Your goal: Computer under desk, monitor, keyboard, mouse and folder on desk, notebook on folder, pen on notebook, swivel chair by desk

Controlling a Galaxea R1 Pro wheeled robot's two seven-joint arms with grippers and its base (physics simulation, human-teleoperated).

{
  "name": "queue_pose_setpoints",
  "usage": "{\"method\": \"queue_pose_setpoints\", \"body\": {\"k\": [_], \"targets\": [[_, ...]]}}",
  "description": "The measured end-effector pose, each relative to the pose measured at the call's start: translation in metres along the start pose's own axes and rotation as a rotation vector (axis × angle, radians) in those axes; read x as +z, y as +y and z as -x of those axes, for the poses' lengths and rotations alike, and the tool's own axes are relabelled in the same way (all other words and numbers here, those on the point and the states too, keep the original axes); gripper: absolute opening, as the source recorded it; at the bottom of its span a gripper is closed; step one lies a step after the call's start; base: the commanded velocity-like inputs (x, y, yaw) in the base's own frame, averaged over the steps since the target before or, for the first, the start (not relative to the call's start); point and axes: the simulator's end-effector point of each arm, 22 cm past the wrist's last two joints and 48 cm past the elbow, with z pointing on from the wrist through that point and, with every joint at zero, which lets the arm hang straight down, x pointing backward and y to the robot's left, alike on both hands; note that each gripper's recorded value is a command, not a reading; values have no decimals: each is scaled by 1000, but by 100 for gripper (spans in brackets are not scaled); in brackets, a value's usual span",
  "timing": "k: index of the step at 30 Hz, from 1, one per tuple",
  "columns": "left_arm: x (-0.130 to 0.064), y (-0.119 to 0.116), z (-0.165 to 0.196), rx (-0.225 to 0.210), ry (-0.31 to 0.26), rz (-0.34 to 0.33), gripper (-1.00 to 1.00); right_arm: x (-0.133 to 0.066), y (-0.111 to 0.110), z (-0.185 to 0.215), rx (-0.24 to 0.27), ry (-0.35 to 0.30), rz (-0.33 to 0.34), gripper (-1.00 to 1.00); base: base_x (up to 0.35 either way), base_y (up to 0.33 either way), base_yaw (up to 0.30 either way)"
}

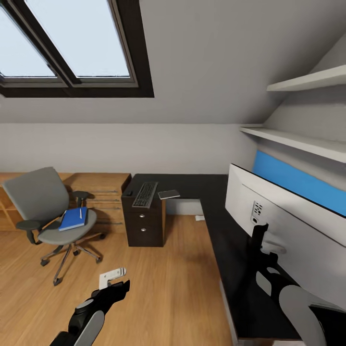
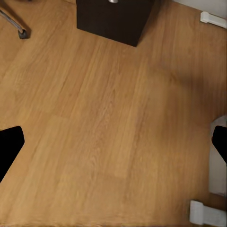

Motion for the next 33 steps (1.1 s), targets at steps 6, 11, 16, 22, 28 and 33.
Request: {"method": "queue_pose_setpoints", "body": {"k": [6, 11, 16, 22, 28, 33], "targets": [[0, 0, 0, 0, 0, 0, 100, 0, 0, 0, -2, 1, 1, -100, -288, -207, 0], [0, 0, 0, 0, 0, 0, 100, 0, 1, 0, -2, 0, 2, -100, -278, -155, 0], [0, 0, 0, 0, 0, -1, 100, 0, 1, -1, -3, 0, 3, -100, -308, -17, 0], [0, 0, 0, 0, -1, -1, 100, -1, 3, 0, -5, 0, 6, 100, -51, -1, 0], [-1, 0, 0, 0, 0, -1, 100, -1, 5, 2, -15, -7, 13, 100, 0, 0, 0], [0, 0, 0, 0, 0, 0, 100, -1, 5, 2, -16, -7, 14, 100, 0, 0, 0]]}}
